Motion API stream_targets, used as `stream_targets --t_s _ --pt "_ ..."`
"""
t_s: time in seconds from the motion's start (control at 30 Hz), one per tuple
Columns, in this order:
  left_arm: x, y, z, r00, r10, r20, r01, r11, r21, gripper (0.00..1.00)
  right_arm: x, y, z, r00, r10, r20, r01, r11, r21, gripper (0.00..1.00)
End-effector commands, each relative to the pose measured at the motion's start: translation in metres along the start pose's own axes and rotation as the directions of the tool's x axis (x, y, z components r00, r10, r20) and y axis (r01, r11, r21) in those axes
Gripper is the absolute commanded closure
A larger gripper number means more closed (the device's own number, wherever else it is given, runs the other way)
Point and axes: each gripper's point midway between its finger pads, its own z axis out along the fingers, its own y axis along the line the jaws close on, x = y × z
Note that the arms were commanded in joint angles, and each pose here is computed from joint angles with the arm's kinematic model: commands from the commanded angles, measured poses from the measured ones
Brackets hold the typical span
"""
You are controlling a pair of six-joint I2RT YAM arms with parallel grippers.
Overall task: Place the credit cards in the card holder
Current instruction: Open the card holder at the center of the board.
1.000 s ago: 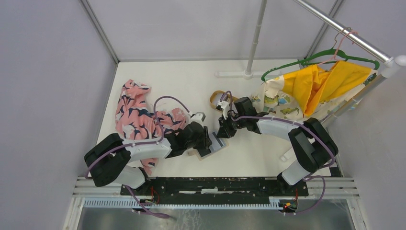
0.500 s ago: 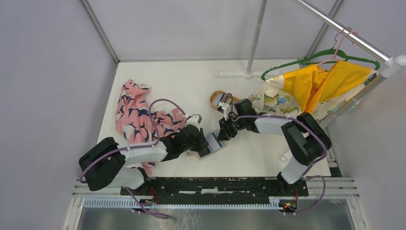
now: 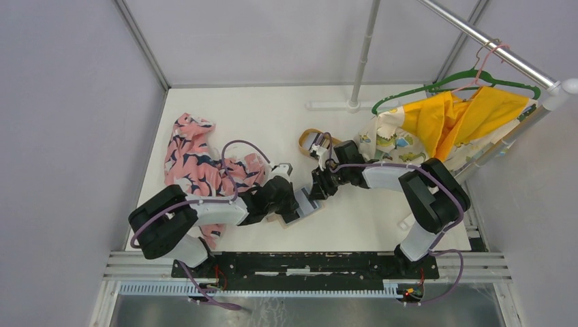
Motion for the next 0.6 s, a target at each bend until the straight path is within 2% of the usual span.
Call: stream_targets --t_s 0.0,0.2,0.4,0.57 --pt "0.003 0.003 0.010 1.000 -0.001 -0.011 0.001 1.000 -0.024 0.85 0.002 0.012 0.004 0.999 0.044 -0.004 -0.044 0.996 -0.075 0.58" --pt "0.006 0.004 0.012 1.000 0.003 -0.019 -0.004 1.000 -0.029 0.86 -0.005 0.035 0.000 0.995 0.093 0.025 -0.086 0.975 -0.204 0.59" --pt "0.001 0.002 0.007 1.000 0.002 -0.001 -0.002 1.000 -0.017 0.85 -0.011 0.049 -0.004 0.993 0.108 0.046 -0.092 0.958 -0.272 0.60" --pt "-0.009 -0.007 -0.007 0.999 -0.020 0.038 0.019 0.999 0.031 0.70 -0.013 0.053 -0.006 0.992 0.113 0.054 -0.093 0.952 -0.291 0.59"
